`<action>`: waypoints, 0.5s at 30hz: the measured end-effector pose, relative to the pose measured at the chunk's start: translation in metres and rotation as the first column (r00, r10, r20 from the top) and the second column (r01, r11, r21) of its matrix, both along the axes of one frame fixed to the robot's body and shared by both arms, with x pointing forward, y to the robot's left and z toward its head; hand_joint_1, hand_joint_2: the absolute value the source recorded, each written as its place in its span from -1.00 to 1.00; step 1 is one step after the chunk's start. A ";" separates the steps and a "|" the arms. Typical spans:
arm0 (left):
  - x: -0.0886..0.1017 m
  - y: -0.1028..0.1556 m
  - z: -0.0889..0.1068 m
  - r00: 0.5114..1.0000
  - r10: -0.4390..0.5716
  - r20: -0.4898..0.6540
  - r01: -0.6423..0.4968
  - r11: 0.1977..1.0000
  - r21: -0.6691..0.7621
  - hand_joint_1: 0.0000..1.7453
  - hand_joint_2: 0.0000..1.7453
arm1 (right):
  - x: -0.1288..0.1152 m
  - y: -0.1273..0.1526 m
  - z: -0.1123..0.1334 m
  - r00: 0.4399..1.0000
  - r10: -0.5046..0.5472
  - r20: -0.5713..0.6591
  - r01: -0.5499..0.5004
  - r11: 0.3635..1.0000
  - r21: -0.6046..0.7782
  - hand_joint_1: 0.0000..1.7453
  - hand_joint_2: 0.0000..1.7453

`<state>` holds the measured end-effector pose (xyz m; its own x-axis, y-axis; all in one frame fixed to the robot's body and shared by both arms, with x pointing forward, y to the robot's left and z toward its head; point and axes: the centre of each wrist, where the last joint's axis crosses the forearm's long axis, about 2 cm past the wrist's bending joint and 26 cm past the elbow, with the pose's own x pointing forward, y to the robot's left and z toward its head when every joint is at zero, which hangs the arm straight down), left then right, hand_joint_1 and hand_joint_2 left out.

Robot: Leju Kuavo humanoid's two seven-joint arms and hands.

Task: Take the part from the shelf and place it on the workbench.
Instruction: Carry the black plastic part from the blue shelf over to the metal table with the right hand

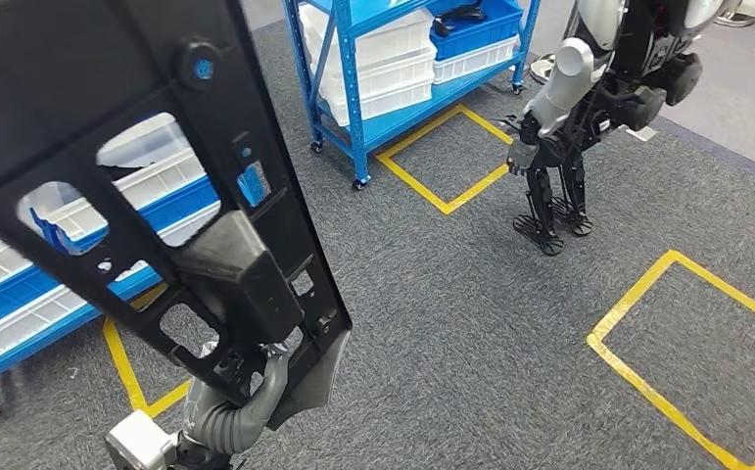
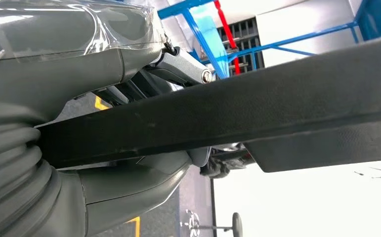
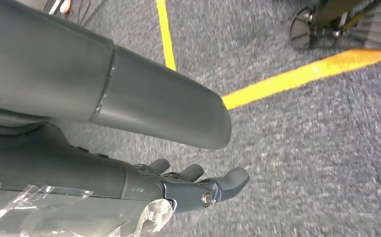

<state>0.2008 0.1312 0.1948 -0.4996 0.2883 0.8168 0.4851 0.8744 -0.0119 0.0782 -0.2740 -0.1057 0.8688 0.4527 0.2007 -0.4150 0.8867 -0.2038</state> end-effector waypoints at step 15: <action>0.000 -0.004 -0.004 1.000 -0.023 -0.012 0.023 1.000 -0.010 1.00 1.00 | 0.000 -0.010 0.000 1.000 -0.004 -0.009 0.004 1.000 -0.018 -1.00 -1.00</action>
